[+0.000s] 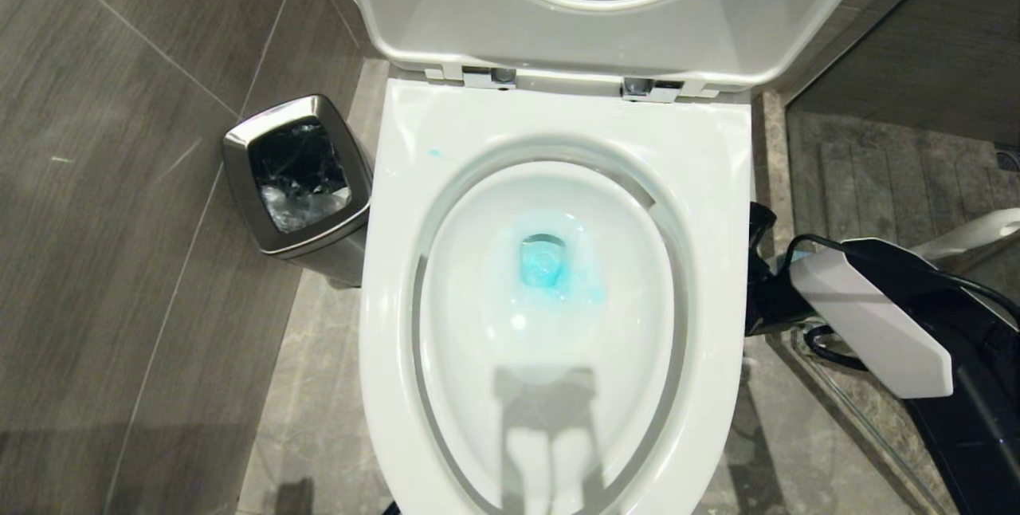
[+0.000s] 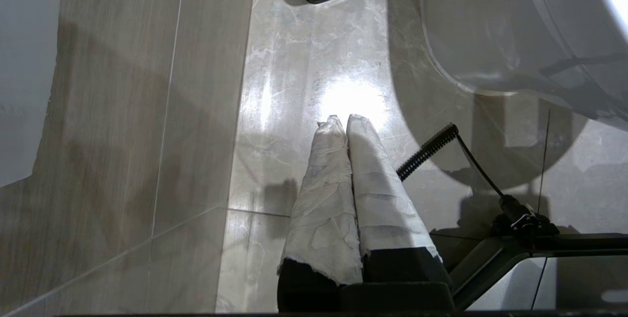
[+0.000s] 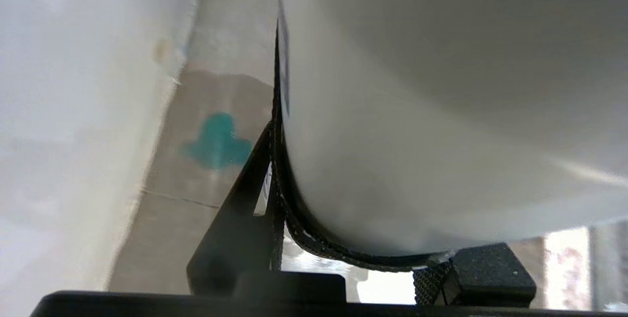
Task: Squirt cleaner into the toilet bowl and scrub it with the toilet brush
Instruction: Place the cleaning agent on the floor
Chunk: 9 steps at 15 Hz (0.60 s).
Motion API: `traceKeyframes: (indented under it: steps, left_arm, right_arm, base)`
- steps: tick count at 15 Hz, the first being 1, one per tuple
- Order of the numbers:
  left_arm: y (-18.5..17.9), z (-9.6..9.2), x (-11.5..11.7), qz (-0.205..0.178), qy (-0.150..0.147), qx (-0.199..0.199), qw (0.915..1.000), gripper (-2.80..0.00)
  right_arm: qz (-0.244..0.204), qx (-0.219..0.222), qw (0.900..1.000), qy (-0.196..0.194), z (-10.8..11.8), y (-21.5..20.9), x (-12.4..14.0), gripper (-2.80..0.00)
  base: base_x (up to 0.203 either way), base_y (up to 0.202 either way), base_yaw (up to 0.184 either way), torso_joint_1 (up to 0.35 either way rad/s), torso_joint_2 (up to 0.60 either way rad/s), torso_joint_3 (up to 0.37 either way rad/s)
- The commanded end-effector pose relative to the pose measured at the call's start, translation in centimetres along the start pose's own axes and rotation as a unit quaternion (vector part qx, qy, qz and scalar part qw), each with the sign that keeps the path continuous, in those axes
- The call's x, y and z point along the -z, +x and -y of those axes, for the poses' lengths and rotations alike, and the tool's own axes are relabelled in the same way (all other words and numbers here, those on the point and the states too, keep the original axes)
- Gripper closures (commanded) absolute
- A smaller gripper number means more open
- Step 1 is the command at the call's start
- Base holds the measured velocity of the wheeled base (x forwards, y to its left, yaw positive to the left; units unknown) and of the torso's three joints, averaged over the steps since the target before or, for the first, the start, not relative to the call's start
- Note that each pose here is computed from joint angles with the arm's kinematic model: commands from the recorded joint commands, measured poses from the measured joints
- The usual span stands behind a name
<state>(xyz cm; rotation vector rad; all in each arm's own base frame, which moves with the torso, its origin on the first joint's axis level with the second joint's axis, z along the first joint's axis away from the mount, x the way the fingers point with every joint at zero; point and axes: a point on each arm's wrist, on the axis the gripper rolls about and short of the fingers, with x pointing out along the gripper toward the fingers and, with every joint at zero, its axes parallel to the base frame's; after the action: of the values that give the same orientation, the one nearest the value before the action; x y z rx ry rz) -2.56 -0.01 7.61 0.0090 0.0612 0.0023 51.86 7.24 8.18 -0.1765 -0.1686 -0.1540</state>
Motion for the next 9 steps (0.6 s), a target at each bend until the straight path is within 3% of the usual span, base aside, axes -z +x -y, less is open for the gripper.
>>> traceKeyframes:
  steps: [1, 9]
  left_arm:
    - [0.0, 0.0, 0.0, 0.0, 0.0, 0.0, 1.0, 0.0]
    - [0.0, 0.0, 0.0, 0.0, 0.001, 0.0, 1.0, 0.0]
  right_arm:
    - [-0.003, -0.002, 1.0, 0.004, -0.6, -0.1, 0.7, 0.0]
    - [-0.015, -0.012, 1.0, 0.006, -2.1, -0.6, 1.8, 0.0]
  base:
    - [0.0, 0.0, 0.0, 0.0, 0.0, 0.0]
    - [0.0, 0.0, 0.0, 0.0, 0.0, 0.0]
